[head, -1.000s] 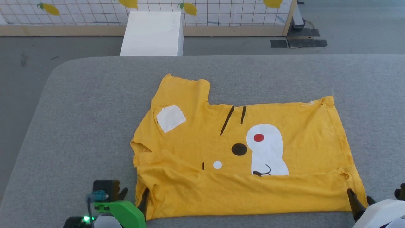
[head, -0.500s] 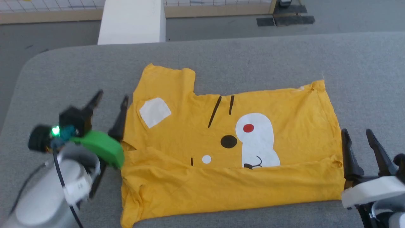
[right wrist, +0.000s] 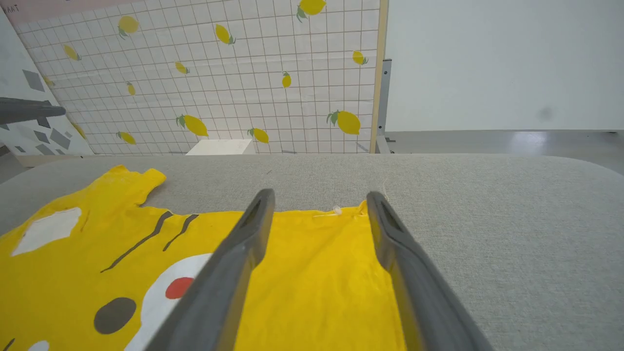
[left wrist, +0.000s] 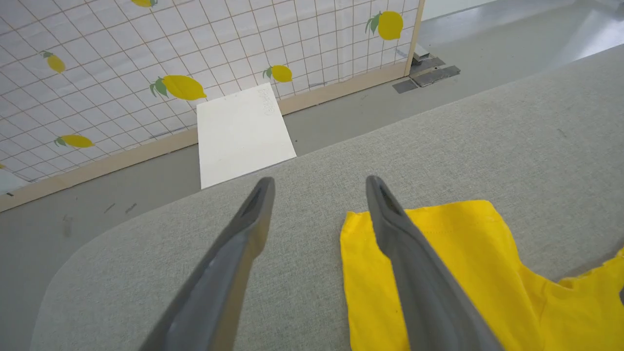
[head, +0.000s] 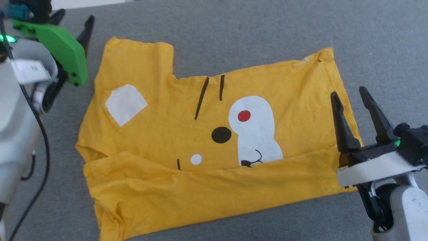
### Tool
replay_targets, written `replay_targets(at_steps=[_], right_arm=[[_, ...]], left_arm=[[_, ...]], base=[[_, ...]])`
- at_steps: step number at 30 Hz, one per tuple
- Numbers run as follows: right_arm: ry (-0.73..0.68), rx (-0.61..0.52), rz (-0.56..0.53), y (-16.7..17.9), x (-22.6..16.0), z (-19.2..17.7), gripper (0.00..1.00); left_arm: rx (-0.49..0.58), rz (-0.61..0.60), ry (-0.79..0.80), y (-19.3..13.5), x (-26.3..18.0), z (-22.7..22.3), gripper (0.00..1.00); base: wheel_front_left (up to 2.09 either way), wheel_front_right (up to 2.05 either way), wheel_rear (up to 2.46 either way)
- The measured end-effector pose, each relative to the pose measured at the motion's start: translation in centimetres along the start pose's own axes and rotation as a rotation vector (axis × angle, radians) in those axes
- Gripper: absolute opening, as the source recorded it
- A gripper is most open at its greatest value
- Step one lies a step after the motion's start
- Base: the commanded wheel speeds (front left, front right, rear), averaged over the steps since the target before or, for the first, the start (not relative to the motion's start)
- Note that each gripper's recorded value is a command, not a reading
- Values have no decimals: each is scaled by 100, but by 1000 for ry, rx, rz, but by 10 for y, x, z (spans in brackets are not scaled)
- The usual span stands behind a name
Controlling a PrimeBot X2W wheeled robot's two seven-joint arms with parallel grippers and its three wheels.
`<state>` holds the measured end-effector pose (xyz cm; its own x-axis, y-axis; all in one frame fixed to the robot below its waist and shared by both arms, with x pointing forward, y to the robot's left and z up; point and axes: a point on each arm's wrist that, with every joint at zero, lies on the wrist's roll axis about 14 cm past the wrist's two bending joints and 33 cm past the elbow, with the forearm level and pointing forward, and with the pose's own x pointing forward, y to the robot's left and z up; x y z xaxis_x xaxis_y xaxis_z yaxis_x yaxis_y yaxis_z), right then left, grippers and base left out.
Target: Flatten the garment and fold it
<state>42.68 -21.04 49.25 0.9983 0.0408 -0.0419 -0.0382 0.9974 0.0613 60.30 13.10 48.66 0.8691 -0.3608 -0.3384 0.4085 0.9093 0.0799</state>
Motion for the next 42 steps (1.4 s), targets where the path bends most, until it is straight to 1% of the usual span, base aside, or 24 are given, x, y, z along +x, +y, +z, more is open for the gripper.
replay_targets(at_steps=[3,7,12,17,19,20,21,22,25,28,31,33,36,39,42], right_arm=[[8,-2,-15,-3,3,-6,100],[45,0,-47,-11,2,-20,100],[84,-3,-75,-19,0,-35,100],[99,-3,-89,-22,3,-41,100],[102,-5,-91,-23,4,-42,100],[103,-7,-91,-24,6,-43,100],[103,-9,-90,-24,7,-42,100],[104,-12,-86,-24,10,-42,100],[107,-23,-76,-24,23,-38,100],[136,-37,-86,-34,40,-34,100],[187,-48,-97,-44,68,-27,100],[263,-55,-97,-48,84,-31,100],[416,-49,-97,-51,103,-45,100],[569,-62,-113,-57,113,-61,100],[681,-65,-124,-59,119,-74,100]], left_arm=[[-34,-11,124,2,21,-17,100],[-82,-45,296,-5,40,-48,100],[-124,-60,393,-13,57,-68,100],[-140,-28,524,-15,63,-97,100],[-155,-25,554,-17,64,-101,100],[-154,-26,561,-17,65,-102,47],[-156,-26,566,-17,65,-102,33],[-156,-31,566,-18,66,-101,0],[-163,-57,572,-25,65,-100,0],[-171,-68,577,-28,62,-99,0],[-164,-74,572,-29,59,-99,0],[-162,-75,570,-29,57,-98,0],[-161,-76,563,-27,54,-98,0],[-162,-73,561,-25,52,-100,0],[-163,-70,554,-23,49,-101,0]], base=[[0,0,0],[0,0,0],[0,0,0],[0,0,0],[0,0,0],[0,0,0],[0,0,0],[0,0,0],[0,0,0],[0,0,0],[0,0,0],[0,0,0],[0,0,0],[0,0,0],[0,0,0]])
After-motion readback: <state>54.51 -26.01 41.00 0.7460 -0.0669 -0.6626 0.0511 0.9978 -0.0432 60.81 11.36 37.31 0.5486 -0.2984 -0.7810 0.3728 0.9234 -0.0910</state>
